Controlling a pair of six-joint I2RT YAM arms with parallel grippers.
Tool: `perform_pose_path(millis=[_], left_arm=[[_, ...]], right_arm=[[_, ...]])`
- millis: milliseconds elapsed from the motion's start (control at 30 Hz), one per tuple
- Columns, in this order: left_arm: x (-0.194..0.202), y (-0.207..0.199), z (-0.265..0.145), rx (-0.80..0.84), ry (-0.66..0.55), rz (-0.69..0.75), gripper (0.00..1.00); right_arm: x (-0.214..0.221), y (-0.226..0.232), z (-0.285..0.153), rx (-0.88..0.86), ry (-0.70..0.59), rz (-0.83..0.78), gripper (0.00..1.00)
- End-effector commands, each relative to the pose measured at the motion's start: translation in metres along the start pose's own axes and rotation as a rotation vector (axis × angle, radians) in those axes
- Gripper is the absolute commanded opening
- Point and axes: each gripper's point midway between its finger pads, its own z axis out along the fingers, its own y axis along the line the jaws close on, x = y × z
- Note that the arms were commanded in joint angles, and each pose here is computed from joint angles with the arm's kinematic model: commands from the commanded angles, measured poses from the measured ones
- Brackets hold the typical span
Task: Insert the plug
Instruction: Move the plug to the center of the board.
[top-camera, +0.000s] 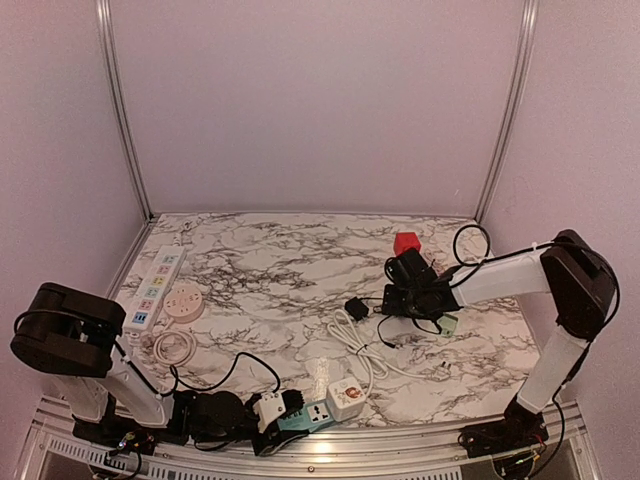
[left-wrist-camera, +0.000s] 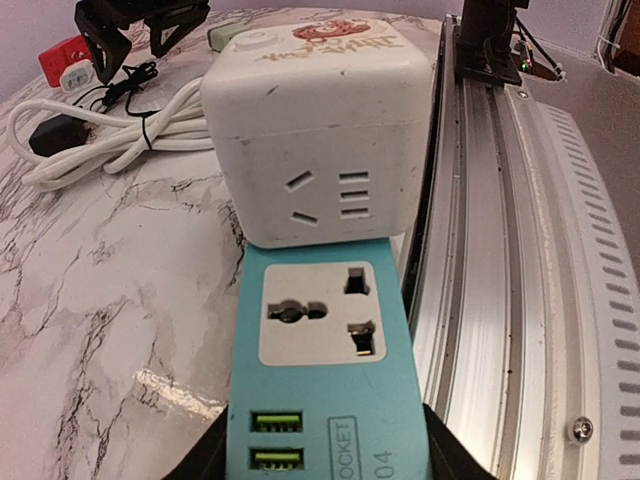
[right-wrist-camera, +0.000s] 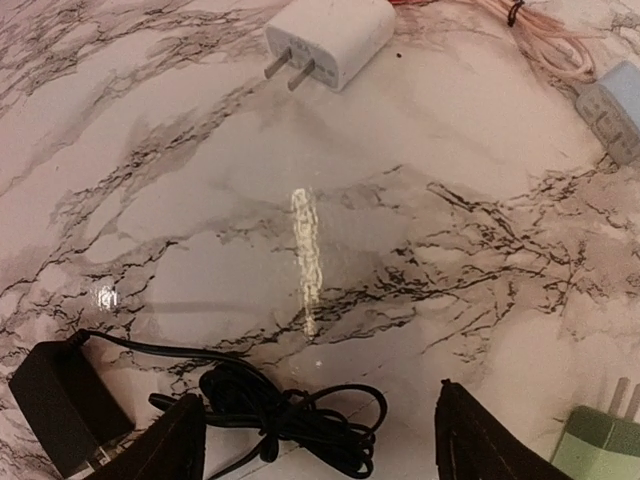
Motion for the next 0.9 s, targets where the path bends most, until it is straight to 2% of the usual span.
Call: perform_pose_path(millis=[0,333,700,867], left_arm=[[-0.012,-0.007,0.007,0.014,-0.034,0.004,0.07],[0.000,-0.013,0.027,0.021,0.027,0.014,0.08],[-0.002,-0.011,0.022,0.014,0.018,0.014,0.08],[-0.004,-0.010,0.019,0.009,0.010,0.014,0.08]], right_arm=[[-0.001,0.018,0.005,-0.067,0.019,-0.008,0.73],[0.006,0.039,0.007,-0.055,0.014,-0.107,0.71],[0.015,0.056,0.009,-0.066,0.020,-0.168,0.70],[0.013,0.065,0.003,-0.128,0.005,-0.190,0.69]])
